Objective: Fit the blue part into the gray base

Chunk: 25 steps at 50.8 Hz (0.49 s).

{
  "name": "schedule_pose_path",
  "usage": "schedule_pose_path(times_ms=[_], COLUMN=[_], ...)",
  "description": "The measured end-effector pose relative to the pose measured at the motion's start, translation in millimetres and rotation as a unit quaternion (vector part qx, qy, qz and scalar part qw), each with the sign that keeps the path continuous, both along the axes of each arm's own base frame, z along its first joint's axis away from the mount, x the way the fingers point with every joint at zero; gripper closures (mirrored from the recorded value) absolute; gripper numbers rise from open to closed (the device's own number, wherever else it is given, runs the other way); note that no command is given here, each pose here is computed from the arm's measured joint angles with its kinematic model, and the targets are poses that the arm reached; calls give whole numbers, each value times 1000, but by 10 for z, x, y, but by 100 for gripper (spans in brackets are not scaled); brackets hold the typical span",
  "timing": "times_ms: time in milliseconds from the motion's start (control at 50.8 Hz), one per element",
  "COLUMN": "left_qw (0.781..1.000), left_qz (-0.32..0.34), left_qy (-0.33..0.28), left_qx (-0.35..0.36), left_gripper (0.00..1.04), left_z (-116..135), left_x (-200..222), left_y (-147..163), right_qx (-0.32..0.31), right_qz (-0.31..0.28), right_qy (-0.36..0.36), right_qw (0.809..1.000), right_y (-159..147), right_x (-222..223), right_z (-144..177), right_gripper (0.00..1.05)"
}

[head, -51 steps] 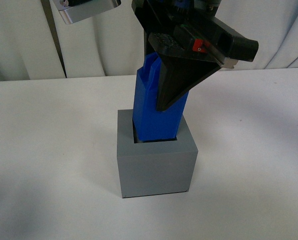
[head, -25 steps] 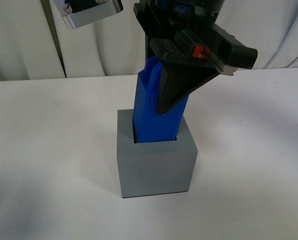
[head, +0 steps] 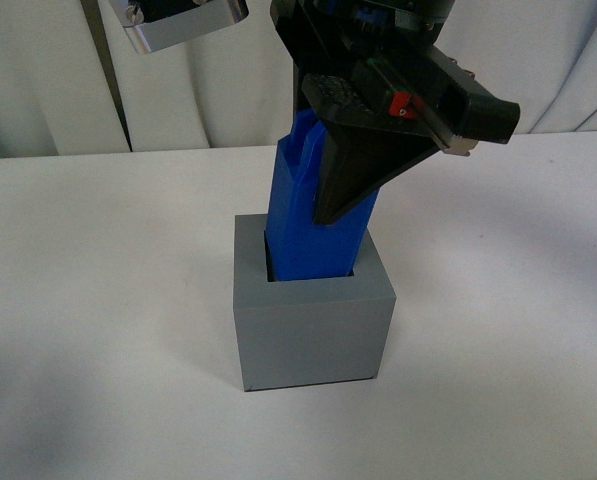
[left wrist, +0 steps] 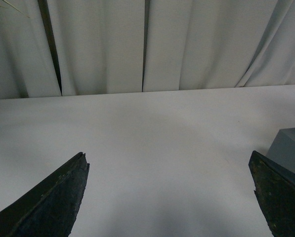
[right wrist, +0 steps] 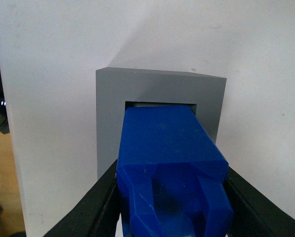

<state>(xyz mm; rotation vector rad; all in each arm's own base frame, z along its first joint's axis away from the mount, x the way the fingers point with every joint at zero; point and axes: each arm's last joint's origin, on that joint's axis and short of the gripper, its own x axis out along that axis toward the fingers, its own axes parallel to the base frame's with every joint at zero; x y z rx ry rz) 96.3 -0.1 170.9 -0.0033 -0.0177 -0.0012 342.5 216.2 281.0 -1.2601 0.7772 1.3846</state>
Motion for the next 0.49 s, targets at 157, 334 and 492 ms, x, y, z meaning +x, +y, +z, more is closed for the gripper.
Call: schedule_pose_path(times_ms=[157, 334, 492], left_qw=[1000, 1000, 1000], left_qz=[0, 0, 0], left_qy=[0, 0, 0], left_qx=[0, 0, 0], left_gripper=[6, 6, 6], left_z=[0, 0, 0], left_x=[0, 0, 0], left_y=[0, 0, 0], right_qx=[-8, 13, 45], right_qz=[0, -4, -16], right_qy=[11, 19, 16], right_qw=[1000, 1000, 999], right_y=[17, 12, -93], right_x=[-4, 3, 62], right_z=[-83, -17, 159], right_gripper=[32, 7, 7])
